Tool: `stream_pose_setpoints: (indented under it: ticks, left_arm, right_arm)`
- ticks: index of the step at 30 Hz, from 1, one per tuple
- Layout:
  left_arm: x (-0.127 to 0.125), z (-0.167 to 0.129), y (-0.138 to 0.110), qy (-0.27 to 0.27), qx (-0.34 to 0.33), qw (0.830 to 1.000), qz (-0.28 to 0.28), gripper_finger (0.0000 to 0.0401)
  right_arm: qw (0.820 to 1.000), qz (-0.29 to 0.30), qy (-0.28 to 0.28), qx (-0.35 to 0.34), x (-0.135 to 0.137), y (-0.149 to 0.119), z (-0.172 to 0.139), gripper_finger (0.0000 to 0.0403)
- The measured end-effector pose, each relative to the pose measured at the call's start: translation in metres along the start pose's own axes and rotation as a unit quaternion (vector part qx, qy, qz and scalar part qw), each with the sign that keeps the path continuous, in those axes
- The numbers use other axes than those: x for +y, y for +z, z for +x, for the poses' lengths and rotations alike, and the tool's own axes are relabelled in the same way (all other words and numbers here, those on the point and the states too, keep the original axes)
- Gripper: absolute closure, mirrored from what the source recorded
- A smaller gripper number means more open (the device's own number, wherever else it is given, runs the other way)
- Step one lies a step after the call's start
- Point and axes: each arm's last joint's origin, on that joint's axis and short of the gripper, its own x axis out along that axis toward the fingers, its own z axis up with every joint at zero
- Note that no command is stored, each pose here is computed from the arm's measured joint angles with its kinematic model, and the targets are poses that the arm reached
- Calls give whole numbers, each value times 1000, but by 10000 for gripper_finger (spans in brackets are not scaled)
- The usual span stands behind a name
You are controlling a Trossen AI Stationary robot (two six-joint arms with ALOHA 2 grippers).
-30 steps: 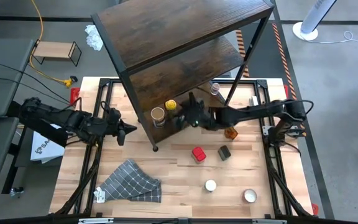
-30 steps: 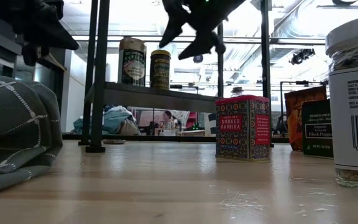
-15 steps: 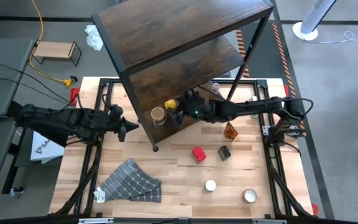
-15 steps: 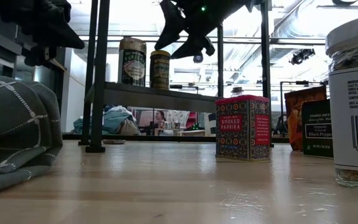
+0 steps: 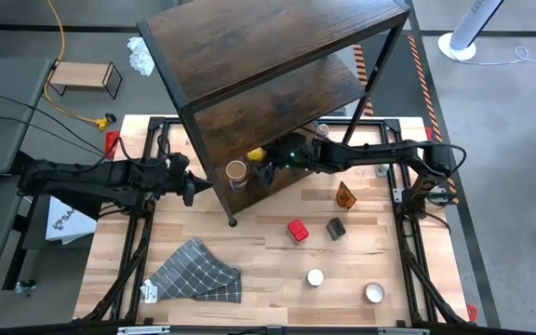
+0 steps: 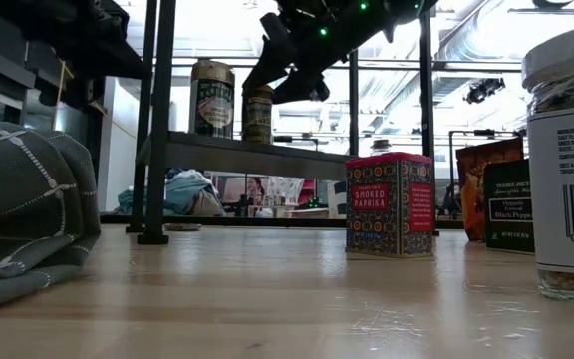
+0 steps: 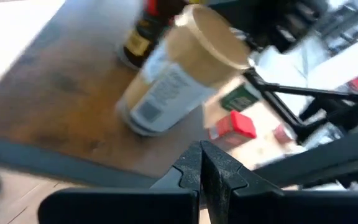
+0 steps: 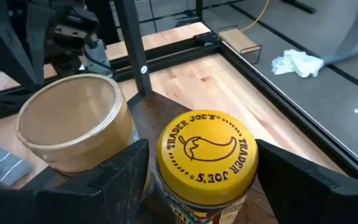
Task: Shelf spices
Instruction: Remove the yellow seasoning bottle from the shelf
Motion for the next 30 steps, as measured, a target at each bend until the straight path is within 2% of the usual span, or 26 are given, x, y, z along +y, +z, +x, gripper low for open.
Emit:
stream_pose_setpoints:
  ticks: [3,6,10,15,20,23,27,30]
  left_arm:
    - [-3,-1,0,-40,21,998,43,401]
    - [-2,-2,-3,-52,44,996,51,401]
    - [-4,-2,-3,-70,63,995,16,401]
    - [-12,-8,1,-148,69,986,-25,401]
    - [-13,-16,0,-185,106,975,-69,401]
    - [-12,-19,2,-174,75,980,-68,401]
    - [-8,-24,7,-116,-14,992,-44,401]
    - [-9,-29,13,-99,-83,989,-70,401]
  right_arm:
    - [1000,4,5,6,-1,-1,0,124]
    - [1000,1,14,5,-1,0,0,124]
    - [1000,6,13,6,-1,-1,1,137]
    - [1000,0,-7,3,3,-2,0,200]
    - [999,-31,-21,5,10,-3,-4,201]
    - [999,-41,-21,27,18,-2,-19,201]
    - [996,-55,-13,66,33,-2,-52,201]
    - [995,0,-2,95,45,-2,-82,201]
